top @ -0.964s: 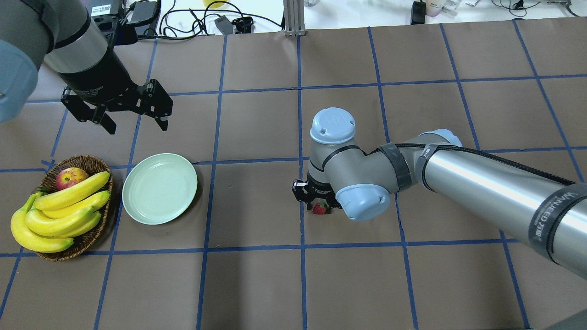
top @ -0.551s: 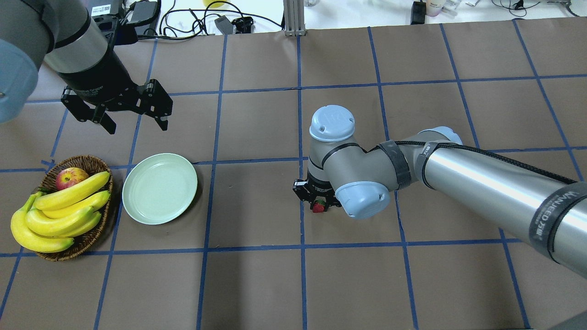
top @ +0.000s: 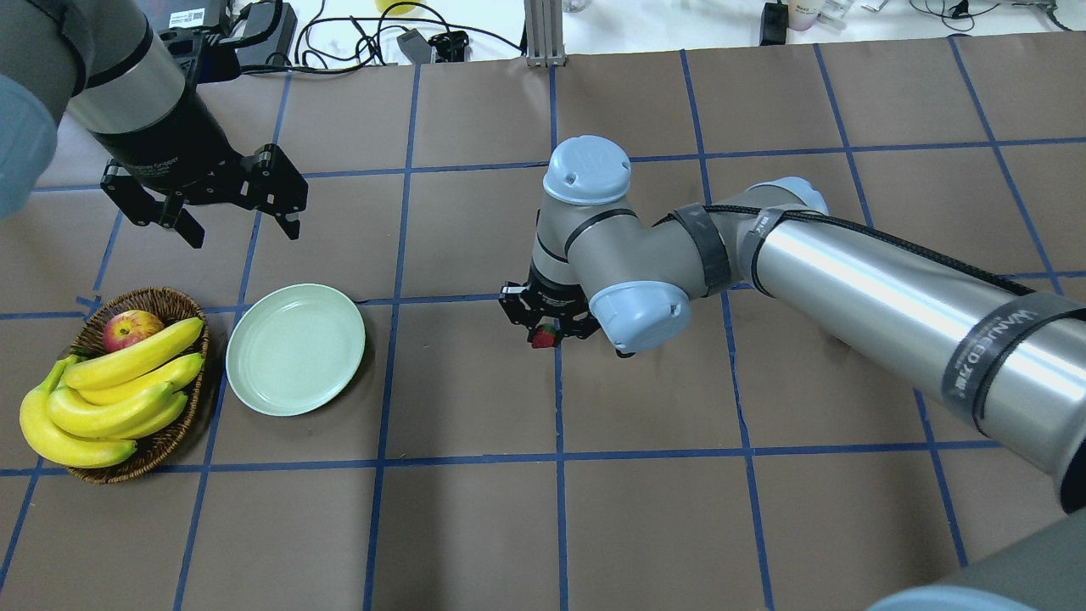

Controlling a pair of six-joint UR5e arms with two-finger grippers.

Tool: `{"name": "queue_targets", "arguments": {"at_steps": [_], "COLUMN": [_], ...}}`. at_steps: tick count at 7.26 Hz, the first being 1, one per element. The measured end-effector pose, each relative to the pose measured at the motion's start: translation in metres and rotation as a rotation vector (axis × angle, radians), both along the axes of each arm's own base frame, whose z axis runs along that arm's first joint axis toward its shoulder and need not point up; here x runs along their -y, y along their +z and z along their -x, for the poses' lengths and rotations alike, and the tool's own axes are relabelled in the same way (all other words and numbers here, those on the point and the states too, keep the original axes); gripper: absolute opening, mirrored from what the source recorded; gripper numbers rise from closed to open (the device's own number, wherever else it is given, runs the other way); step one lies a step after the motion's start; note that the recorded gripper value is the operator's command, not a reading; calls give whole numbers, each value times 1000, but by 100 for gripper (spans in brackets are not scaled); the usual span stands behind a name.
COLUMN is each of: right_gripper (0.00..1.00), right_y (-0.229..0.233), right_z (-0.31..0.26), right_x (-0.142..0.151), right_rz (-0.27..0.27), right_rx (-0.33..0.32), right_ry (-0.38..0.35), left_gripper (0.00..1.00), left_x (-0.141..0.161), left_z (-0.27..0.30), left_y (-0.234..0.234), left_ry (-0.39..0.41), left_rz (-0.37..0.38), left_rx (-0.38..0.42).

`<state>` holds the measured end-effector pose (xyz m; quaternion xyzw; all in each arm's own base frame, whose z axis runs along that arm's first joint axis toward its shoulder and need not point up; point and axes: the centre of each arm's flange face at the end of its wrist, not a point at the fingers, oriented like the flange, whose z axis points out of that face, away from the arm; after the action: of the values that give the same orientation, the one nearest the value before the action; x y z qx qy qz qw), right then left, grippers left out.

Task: Collect all strawberries into plate
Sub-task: 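Grasp the nearer strawberry with the right gripper and set it closer to the plate, then move the right gripper to the second strawberry and grasp it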

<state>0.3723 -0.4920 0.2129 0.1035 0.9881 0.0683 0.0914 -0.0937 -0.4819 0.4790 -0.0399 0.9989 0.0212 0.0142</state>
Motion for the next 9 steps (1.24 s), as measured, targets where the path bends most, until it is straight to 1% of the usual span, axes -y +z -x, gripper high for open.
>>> {"name": "queue_targets", "arguments": {"at_steps": [1,2,4,5,6,7,8,9], "right_gripper": [22,52,100,100,100,100,100,100], "right_y": [-4,-11,-24,-24,-18,-6,8,25], "right_z": [-27,-52,-74,-77,-75,-63,-39,-7], "right_x": [5,6,3,2,4,11,23,37], "right_rz": [-4,-10,-27,-29,-19,11,43,52], "right_rx": [14,16,14,13,12,-4,-43,-77], "right_ry": [-11,-17,-22,-22,-17,-3,7,2], "left_gripper": [100,100,100,100,100,100,100,100], "left_x": [0,0,-3,-3,-2,-2,-1,-1], "left_z": [0,-1,-1,-1,-1,-1,-1,-1], "left_y": [-1,0,2,1,-2,-4,-5,-5], "left_ry": [1,1,2,3,2,2,2,2], "left_rz": [-1,0,-1,-3,-5,-8,-8,-9], "left_rx": [0,0,3,3,1,0,0,-1]}}
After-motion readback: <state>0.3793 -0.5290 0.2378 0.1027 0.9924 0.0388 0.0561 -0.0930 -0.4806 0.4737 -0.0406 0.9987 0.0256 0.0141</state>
